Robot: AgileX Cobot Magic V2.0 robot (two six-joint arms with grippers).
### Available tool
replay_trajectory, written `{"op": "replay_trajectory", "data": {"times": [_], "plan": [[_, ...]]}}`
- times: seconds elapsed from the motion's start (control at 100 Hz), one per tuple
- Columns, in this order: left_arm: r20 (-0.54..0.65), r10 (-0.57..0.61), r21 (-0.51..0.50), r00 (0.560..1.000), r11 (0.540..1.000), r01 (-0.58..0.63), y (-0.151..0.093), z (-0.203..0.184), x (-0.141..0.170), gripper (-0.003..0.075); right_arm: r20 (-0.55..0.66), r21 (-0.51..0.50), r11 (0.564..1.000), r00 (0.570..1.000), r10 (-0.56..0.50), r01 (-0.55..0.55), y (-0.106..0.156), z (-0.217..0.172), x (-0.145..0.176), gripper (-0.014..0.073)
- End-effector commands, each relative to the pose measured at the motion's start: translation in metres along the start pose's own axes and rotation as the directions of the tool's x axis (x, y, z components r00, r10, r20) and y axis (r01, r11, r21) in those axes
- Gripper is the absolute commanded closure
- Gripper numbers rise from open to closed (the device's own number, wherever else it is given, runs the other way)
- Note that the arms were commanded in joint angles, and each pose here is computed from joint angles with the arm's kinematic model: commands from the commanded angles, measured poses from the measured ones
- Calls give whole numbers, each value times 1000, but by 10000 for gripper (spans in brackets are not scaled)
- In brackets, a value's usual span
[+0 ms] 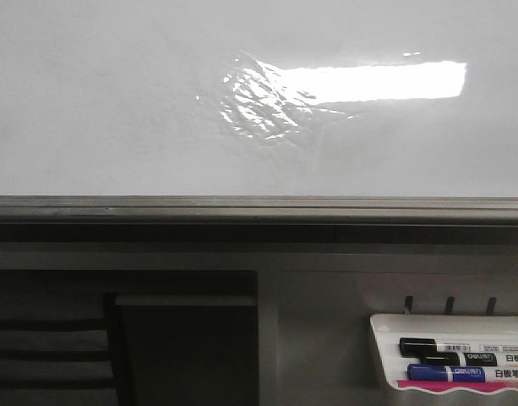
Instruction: Write number 7 on whiteboard
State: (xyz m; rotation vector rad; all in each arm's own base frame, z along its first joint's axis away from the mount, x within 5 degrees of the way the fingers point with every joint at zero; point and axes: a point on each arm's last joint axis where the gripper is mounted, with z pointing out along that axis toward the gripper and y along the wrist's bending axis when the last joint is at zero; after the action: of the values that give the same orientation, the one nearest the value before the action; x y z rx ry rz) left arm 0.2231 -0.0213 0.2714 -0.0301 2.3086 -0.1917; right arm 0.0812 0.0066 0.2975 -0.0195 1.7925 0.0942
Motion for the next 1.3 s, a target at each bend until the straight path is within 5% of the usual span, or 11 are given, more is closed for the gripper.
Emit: {"op": "replay_trajectory", "data": {"times": [0.0, 0.29, 0.76, 1.1, 1.29], "plan": [[74, -20, 5, 997, 1000, 19, -2, 7, -23, 122, 104, 10, 1000, 995, 0, -1, 0, -2, -19, -71], [33, -11, 16, 999, 1000, 10, -7, 34, -37, 146, 104, 10, 1000, 995, 0, -1, 0, -2, -19, -71], [61, 40, 29, 997, 999, -42, -16, 37, -38, 545, 104, 10, 1000, 995, 0, -1, 0, -2, -19, -71], [61, 41, 29, 997, 999, -43, -16, 37, -38, 703, 107, 9, 1000, 994, 2, -3, 0, -3, -20, -71], [55, 58, 24, 997, 998, -59, -16, 37, -39, 741, -8, -17, 999, 1000, 30, -30, 3, -1, -28, -71]]}}
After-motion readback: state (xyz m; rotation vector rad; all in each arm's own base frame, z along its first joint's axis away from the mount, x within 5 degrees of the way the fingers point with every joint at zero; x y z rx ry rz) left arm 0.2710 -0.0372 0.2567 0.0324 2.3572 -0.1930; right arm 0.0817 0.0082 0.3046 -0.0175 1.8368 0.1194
